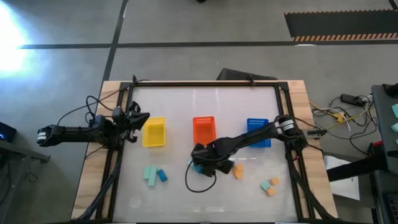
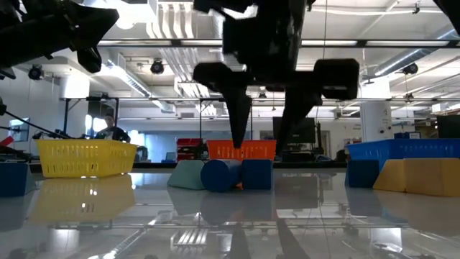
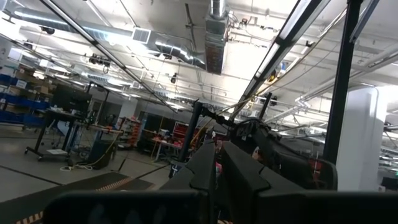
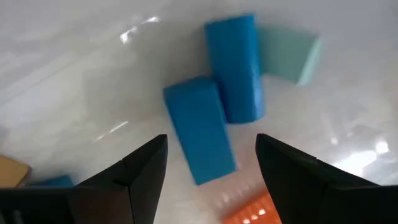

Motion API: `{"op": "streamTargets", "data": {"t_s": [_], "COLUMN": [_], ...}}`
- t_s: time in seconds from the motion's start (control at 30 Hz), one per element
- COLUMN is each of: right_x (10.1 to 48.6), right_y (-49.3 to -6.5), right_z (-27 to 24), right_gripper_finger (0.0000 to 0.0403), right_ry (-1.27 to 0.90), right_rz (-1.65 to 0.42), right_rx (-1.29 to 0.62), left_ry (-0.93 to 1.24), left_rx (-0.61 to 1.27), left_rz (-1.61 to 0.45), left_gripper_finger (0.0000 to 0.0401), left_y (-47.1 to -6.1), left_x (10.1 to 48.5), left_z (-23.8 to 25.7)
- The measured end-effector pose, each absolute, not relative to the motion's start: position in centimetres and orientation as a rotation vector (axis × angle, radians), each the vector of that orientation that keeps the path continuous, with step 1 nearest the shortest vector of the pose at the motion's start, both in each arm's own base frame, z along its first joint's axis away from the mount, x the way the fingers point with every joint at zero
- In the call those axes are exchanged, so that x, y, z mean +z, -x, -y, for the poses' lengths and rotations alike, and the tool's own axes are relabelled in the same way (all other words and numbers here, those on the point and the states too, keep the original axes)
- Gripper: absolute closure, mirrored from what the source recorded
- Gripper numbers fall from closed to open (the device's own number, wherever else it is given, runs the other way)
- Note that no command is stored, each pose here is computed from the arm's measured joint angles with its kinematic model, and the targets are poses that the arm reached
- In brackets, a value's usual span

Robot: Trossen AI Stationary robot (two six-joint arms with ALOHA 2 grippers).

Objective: Sort & place blocks by color
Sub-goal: Put the blue block into the orange bin

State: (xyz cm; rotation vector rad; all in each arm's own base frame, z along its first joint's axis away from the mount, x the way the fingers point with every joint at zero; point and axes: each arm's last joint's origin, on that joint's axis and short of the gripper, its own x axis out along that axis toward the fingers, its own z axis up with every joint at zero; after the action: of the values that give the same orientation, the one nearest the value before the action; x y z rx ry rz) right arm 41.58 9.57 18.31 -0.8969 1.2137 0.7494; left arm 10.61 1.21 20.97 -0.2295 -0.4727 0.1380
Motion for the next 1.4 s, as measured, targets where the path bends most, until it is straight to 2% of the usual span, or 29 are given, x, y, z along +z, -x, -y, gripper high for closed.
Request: {"op": "streamTargets", "data": {"t_s": [0.47,0.83,1.2,1.4], "right_x": [16.4,15.9,16.1,17.5], "right_y": [-42.3,-42.3,-42.0,-41.6], "right_z": [-8.0,-7.7,-7.7,-7.6], "right_gripper_finger": [0.0193,0.0283,0.0283,0.0283], "right_ry": [0.804,0.795,0.785,0.698], "right_rz": [-1.307,-1.306,-1.336,-1.364], "right_rx": [0.806,0.845,0.853,0.8], "left_ry": [0.229,0.229,0.229,0.229], "left_rx": [0.138,0.138,0.138,0.138], "left_rz": [0.474,0.473,0.473,0.473], "left_gripper_finger": [0.039,0.039,0.039,0.039], "left_y": [-10.6,-10.6,-10.6,-10.6], "left_x": [21.0,21.0,21.0,21.0], "left_z": [-1.2,-1.2,-1.2,-1.2]}}
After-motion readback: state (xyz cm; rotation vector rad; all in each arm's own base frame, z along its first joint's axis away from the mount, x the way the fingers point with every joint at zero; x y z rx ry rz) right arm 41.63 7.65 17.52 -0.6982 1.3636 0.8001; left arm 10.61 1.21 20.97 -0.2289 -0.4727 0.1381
